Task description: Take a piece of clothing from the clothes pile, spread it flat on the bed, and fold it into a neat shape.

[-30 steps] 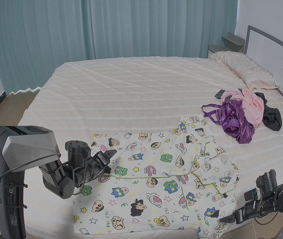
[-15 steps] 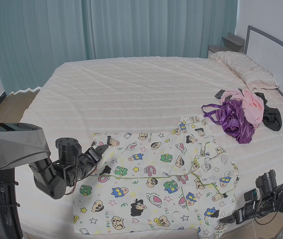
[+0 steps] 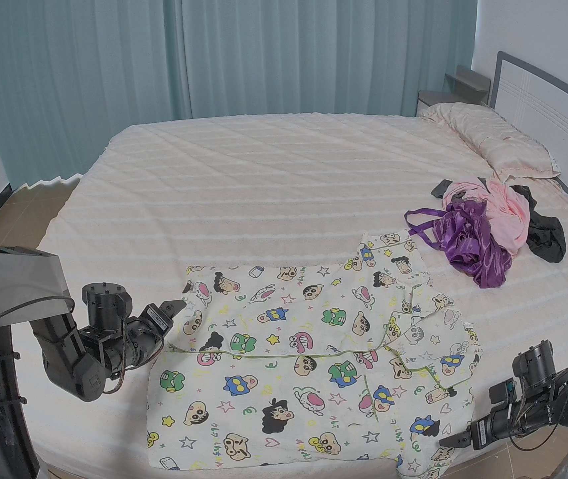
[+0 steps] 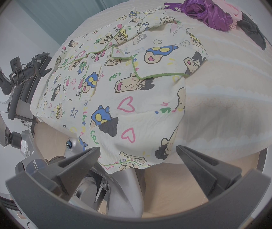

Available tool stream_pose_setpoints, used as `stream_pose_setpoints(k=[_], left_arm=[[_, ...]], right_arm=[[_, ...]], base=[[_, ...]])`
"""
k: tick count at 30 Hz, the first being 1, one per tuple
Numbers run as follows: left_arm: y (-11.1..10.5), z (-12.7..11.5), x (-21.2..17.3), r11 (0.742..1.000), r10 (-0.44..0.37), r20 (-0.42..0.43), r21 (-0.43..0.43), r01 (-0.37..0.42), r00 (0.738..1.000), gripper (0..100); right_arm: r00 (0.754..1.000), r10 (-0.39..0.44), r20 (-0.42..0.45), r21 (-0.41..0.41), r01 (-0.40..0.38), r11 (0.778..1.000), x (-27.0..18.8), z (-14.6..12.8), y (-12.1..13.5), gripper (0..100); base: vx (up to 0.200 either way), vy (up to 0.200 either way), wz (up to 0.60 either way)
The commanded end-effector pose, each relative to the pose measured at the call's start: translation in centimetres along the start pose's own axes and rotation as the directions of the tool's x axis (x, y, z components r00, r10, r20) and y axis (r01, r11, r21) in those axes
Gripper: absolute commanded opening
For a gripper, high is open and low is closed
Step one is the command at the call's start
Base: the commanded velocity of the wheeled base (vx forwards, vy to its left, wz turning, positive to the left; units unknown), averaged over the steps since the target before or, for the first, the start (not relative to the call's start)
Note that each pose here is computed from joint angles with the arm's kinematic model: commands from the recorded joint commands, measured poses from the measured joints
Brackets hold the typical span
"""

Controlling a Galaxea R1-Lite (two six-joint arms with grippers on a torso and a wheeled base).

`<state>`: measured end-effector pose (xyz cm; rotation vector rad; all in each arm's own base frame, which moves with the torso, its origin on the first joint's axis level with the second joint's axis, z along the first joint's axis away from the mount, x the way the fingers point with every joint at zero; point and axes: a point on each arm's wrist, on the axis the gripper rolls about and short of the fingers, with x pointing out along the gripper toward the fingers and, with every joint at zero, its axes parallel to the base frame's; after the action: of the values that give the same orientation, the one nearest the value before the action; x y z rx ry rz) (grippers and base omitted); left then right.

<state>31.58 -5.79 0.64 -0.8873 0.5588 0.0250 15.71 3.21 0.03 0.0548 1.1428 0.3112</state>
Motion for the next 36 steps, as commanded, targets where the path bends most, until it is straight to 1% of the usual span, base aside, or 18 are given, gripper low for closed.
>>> stream_pose_setpoints(k=[1, 7, 22, 23, 32, 36], left_arm=[[0.4, -0.3, 0.2, 1.000, 0.006, -0.020, -0.003, -0.006, 1.000, 100], [0.6, -0.7, 0.4, 1.000, 0.005, -0.049, 0.000, -0.005, 0.999, 100], [0.8, -1.0, 0.8, 1.000, 0.014, -0.058, 0.002, -0.013, 0.998, 100], [0.8, -1.0, 0.8, 1.000, 0.014, -0.058, 0.002, -0.013, 0.998, 0], [0.7, -0.9, 0.5, 1.000, 0.015, -0.046, 0.006, -0.015, 0.999, 0], [0.3, -0.6, -0.2, 1.000, 0.005, -0.031, 0.006, -0.004, 1.000, 0]], right_arm=[[1.000, 0.002, -0.010, -0.001, -0.002, 1.000, 0.0, -0.3, 0.0, 100], [1.000, 0.002, -0.012, -0.002, -0.002, 1.000, 0.0, -0.3, 0.1, 100], [1.000, 0.002, -0.014, -0.001, -0.002, 1.000, 0.0, -0.3, 0.1, 100], [1.000, 0.002, -0.012, -0.002, -0.002, 1.000, 0.0, -0.3, 0.1, 100], [1.000, 0.005, -0.013, -0.007, -0.005, 1.000, 0.0, -0.3, 0.2, 100], [1.000, 0.003, -0.010, -0.006, -0.003, 1.000, -0.1, -0.3, 0.2, 100]], base=[[0.000, 0.000, 0.00], [0.000, 0.000, 0.00], [0.000, 0.000, 0.00], [0.000, 0.000, 0.00], [0.000, 0.000, 0.00], [0.000, 0.000, 0.00]])
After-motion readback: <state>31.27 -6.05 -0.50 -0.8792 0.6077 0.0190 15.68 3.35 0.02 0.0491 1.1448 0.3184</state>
